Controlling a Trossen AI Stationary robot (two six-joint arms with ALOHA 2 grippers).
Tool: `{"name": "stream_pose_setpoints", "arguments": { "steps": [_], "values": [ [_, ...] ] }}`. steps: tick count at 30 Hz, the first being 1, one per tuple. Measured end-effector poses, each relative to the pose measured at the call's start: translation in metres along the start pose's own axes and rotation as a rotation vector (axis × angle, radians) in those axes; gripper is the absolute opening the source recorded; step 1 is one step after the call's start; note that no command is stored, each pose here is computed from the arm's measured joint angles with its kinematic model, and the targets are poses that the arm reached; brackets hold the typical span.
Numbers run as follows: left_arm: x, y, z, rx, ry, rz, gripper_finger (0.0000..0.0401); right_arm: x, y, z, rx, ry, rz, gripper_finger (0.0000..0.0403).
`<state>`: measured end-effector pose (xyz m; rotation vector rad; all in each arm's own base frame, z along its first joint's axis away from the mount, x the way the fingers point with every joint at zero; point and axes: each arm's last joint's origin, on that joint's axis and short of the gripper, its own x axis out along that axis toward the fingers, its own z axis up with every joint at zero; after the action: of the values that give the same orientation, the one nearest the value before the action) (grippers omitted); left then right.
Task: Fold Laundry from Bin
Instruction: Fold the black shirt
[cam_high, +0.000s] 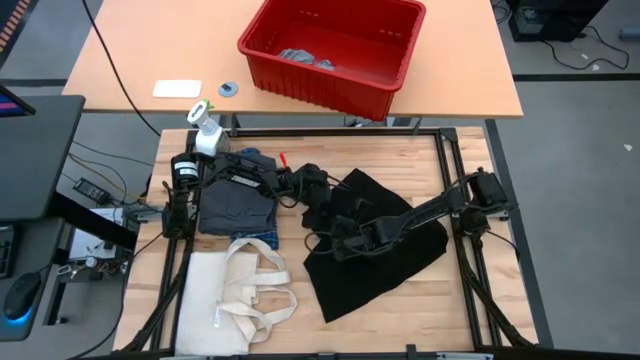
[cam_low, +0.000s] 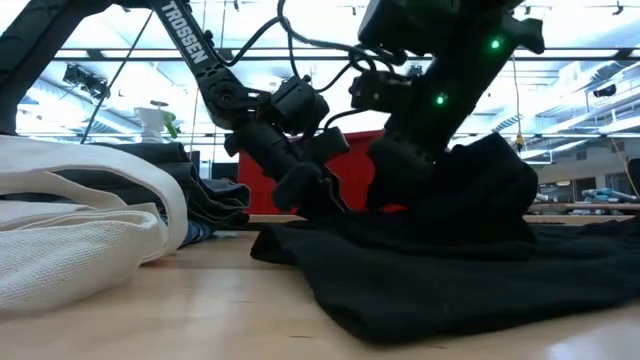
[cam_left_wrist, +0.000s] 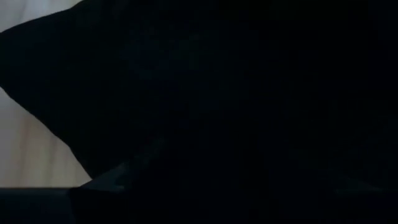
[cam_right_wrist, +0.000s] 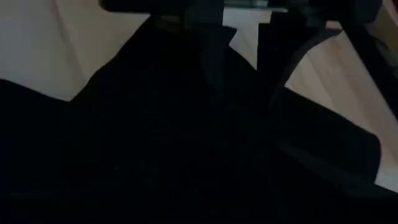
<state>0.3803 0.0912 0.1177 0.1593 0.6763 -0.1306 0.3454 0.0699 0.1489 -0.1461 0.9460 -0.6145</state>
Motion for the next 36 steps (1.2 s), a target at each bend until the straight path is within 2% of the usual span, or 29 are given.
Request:
{"name": "stream_pose_setpoints", "arguments": {
  "steps": [2,4,7,10,12,16,21,28,32,36],
  "values": [
    [0.000,0.000,0.000,-0.008,-0.001,0.001,0.0258,0.003,-0.001,-0.002,0.018,0.021,-0.013,0.0268],
    [0.000,0.000,0.000,-0.014,0.001,0.000,0.0258,0.004,-0.004,-0.005,0.041,0.047,-0.028,0.0231],
    [0.000,0.000,0.000,-0.015,0.001,0.000,0.0258,-0.001,-0.007,-0.007,0.062,0.058,-0.052,0.0150],
    [0.000,0.001,0.000,-0.017,0.001,0.002,0.0258,-0.007,-0.006,-0.012,0.061,0.091,-0.059,0.0051],
    [-0.001,0.002,-0.001,-0.025,0.003,0.007,0.0258,-0.015,-0.009,-0.018,0.070,0.138,-0.064,0.0019],
    [-0.001,0.004,-0.002,-0.038,0.006,0.012,0.0258,-0.038,-0.018,-0.031,0.170,0.223,-0.131,0.0037],
    [-0.001,0.004,-0.002,-0.037,0.006,0.013,0.0258,-0.058,-0.023,-0.053,0.162,0.316,-0.242,0.0036],
    [-0.001,0.004,-0.003,-0.041,0.016,0.010,0.0258,-0.062,-0.021,-0.090,0.169,0.541,-0.238,0.0033],
    [-0.001,0.004,-0.003,-0.043,0.025,0.007,0.0258,-0.076,-0.023,-0.100,0.168,0.575,-0.307,0.0054],
    [-0.001,0.004,-0.003,-0.043,0.026,0.006,0.0258,-0.094,-0.029,-0.104,0.172,0.620,-0.327,0.0096]
  ]
}}
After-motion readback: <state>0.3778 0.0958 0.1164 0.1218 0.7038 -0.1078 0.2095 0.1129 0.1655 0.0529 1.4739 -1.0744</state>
